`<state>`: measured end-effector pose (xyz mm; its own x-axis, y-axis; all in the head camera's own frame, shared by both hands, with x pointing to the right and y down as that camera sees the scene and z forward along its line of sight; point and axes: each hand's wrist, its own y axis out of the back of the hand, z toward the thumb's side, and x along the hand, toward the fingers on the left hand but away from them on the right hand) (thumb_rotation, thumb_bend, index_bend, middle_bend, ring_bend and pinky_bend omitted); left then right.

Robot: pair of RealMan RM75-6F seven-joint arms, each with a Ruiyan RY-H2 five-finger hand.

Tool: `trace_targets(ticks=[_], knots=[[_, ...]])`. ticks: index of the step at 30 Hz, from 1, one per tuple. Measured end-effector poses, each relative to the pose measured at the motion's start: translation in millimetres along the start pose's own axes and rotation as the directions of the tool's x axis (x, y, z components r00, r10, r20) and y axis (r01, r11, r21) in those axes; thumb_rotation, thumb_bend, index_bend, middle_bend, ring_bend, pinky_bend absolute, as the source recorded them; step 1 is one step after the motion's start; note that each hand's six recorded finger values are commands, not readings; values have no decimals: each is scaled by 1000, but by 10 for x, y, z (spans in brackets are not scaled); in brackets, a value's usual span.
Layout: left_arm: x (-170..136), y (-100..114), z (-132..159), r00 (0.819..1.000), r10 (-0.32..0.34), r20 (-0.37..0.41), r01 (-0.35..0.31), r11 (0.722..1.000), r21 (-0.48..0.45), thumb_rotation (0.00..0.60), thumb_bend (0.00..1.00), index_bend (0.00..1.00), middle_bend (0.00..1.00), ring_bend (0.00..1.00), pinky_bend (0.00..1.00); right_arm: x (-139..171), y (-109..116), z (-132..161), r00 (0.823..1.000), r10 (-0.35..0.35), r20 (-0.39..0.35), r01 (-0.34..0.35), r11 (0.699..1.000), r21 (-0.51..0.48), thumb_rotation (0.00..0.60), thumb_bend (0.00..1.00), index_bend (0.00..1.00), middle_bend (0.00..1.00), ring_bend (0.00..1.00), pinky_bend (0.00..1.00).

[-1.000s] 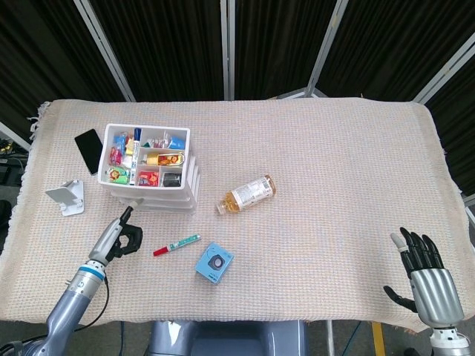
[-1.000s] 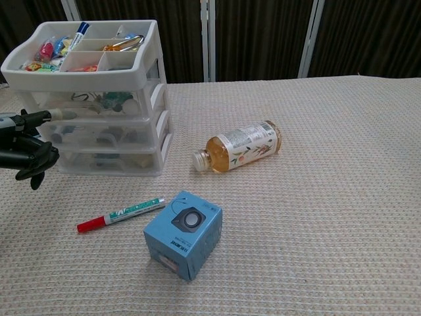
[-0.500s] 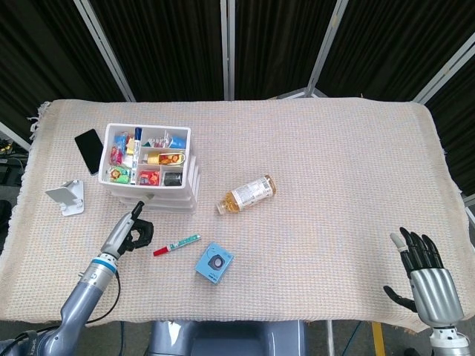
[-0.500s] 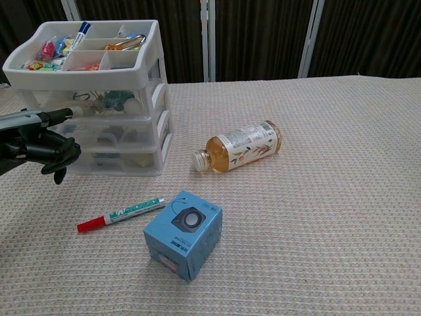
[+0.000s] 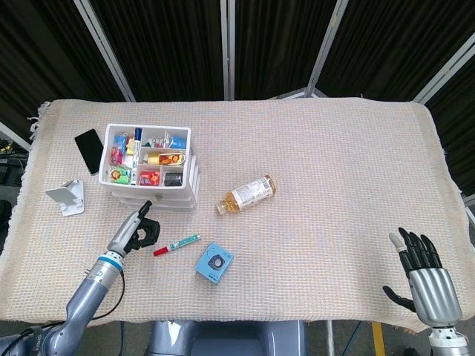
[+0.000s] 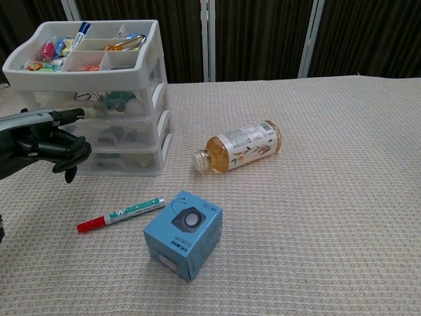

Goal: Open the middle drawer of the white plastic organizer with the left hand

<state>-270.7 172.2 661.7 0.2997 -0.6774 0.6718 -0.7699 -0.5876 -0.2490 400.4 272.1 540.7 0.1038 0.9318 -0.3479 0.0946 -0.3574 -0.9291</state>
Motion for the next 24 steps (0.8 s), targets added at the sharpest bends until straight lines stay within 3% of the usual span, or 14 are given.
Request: trace_targets(ticks=[7, 15, 24], knots=[[16, -34, 22, 1000, -14, 15, 14, 1000, -15, 600, 777, 103, 776, 793, 615, -1, -2, 1, 1000, 0, 0, 0, 1000, 1, 600, 17, 0, 0, 0, 0], [17, -81, 43, 999, -40, 28, 41, 998, -38, 600, 777, 257, 776, 793, 615, -2, -11, 1, 1000, 3, 1, -3, 1000, 2, 600, 18, 0, 0, 0, 0], [-81, -82, -4, 998, -51, 38, 52, 998, -34, 600, 778, 264, 776, 793, 615, 2, -16, 8, 1000, 4, -1, -4, 1000, 4, 600, 17, 0, 0, 0, 0]])
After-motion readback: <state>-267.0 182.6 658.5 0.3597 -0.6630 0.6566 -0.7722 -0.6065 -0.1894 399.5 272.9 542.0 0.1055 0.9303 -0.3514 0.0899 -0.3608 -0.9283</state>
